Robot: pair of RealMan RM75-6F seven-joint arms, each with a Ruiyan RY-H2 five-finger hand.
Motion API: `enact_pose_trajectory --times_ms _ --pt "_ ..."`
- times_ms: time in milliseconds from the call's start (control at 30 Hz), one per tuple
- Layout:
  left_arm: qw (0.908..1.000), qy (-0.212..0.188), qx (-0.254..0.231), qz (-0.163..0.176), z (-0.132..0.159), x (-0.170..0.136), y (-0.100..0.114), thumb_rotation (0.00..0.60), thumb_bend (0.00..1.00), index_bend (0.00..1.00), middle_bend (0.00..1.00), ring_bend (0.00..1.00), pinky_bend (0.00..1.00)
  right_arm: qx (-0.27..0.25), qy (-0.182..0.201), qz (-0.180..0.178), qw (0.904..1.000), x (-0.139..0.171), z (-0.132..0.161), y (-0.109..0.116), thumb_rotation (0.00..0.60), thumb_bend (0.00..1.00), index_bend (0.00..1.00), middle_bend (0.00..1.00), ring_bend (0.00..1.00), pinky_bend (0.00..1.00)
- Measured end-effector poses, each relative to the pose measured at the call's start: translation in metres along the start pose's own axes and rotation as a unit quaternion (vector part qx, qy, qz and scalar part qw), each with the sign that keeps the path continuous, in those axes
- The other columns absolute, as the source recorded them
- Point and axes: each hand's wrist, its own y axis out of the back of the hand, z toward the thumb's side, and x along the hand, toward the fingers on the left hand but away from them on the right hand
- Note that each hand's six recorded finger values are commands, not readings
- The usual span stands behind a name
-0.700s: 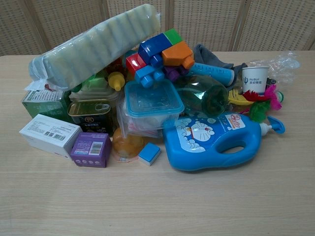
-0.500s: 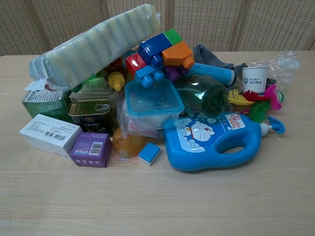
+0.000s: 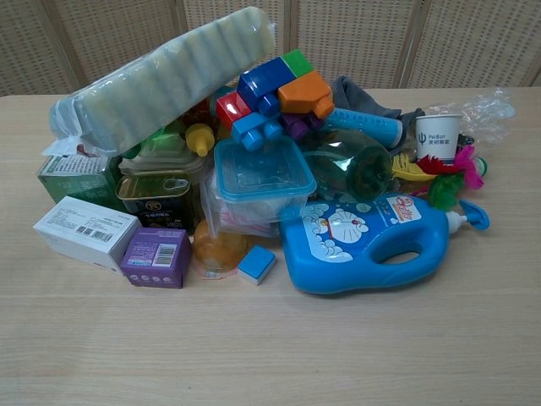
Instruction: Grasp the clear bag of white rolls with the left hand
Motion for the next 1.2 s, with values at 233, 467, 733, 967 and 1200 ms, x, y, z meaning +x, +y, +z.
enact_pose_trajectory --times_ms 233,467,733,967,1200 --pt "0.9993 -0.032 0.015 0.007 0.022 0.023 -0.022 0.439 0.29 0.0 0.0 0.0 0.0 -0.002 0.003 -0.005 1.0 0.001 0.001 0.004 0.496 0.42 0.01 0.0 0.0 0.0" --pt "0.9974 -0.063 0.006 0.033 0.05 0.056 -0.03 0.419 0.29 0.0 0.0 0.0 0.0 -0.009 0.001 -0.001 1.0 0.006 -0.001 0.001 0.494 0.42 0.01 0.0 0.0 0.0" --pt "0.995 -0.09 0.001 0.042 0.075 0.083 -0.047 0.405 0.29 0.0 0.0 0.0 0.0 -0.012 -0.006 -0.006 0.9999 0.011 -0.008 0.006 0.494 0.42 0.01 0.0 0.0 0.0" --pt "0.9922 -0.118 -0.01 0.04 0.1 0.099 -0.069 0.404 0.29 0.0 0.0 0.0 0.0 -0.016 -0.001 -0.004 0.9999 0.011 -0.006 0.006 0.493 0.42 0.01 0.0 0.0 0.0" --pt "0.9876 -0.143 -0.006 0.065 0.115 0.105 -0.077 0.521 0.29 0.0 0.0 0.0 0.0 -0.018 0.002 -0.001 0.9998 0.012 -0.005 0.006 0.493 0.42 0.02 0.0 0.0 0.0"
